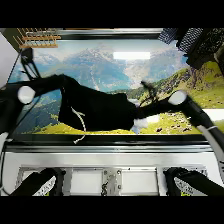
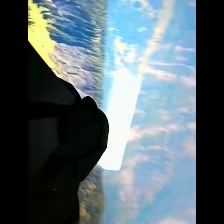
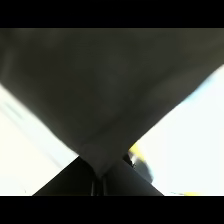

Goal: Fold the clothes and pants, and hang the long-sleeved shirts on hangers.

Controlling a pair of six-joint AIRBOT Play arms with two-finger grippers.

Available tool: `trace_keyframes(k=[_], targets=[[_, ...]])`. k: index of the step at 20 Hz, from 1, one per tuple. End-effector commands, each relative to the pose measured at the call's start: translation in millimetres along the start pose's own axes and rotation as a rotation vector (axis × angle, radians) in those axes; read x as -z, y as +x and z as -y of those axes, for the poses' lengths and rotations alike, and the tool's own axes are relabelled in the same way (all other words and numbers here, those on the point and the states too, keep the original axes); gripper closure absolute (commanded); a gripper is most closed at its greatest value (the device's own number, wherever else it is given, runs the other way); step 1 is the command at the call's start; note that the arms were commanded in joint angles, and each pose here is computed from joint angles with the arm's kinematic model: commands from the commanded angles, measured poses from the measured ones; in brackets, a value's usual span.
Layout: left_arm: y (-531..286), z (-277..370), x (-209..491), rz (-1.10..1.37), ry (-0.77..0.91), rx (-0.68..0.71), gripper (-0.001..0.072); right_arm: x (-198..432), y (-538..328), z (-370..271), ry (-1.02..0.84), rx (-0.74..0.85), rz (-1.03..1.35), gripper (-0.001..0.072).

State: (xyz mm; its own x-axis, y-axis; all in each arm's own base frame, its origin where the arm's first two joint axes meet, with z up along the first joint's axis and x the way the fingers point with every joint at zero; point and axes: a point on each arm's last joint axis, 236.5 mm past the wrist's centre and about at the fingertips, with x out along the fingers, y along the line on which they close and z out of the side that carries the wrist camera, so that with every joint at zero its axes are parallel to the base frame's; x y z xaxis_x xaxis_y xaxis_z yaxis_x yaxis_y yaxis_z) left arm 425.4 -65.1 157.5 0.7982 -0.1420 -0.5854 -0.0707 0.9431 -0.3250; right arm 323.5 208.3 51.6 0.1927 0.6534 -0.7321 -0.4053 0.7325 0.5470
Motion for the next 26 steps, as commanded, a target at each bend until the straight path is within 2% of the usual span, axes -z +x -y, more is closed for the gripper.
trace_keyframes(k=[1, 4, 7, 10, 14, 16, 17, 22, 24, 26], targets=[[-127, 42, -86, 0.317, -0.009, 0.148, 0.0697, -89, -151, -35, -0.134, 0.104, 0.351, 0.0699], [-232, 71, -113, 0.511, -0.006, 0.281, 0.0697, -129, -276, -100, -0.314, 0.197, 0.681, 0.0699], [-303, 93, -105, 0.602, 0.023, 0.411, 0.0697, -137, -358, -162, -0.444, 0.236, 0.944, 0.0699], [-346, 111, -88, 0.623, 0.050, 0.545, 0.0697, -131, -409, -198, -0.502, 0.253, 1.131, 0.0699], [-355, 131, -62, 0.531, 0.090, 0.656, 0.0698, -128, -422, -207, -0.512, 0.253, 1.185, 0.0699], [-319, 135, -39, 0.375, 0.102, 0.609, 0.0698, -136, -415, -198, -0.468, 0.233, 1.166, 0.0699], [-288, 130, -23, 0.264, 0.107, 0.535, 0.0698, -142, -406, -189, -0.449, 0.228, 1.140, 0.0699], [-128, 60, 50, -0.205, 0.123, 0.032, 0.0697, -198, -311, -103, -0.281, 0.186, 0.894, 0.0699], [-62, 38, 64, -0.251, 0.091, -0.047, 0.0697, -227, -249, -55, -0.203, 0.172, 0.789, 0.0699], [3, 19, 62, -0.211, 0.049, -0.068, 0.0697, -259, -193, 8, -0.117, 0.200, 0.750, 0.0696]])
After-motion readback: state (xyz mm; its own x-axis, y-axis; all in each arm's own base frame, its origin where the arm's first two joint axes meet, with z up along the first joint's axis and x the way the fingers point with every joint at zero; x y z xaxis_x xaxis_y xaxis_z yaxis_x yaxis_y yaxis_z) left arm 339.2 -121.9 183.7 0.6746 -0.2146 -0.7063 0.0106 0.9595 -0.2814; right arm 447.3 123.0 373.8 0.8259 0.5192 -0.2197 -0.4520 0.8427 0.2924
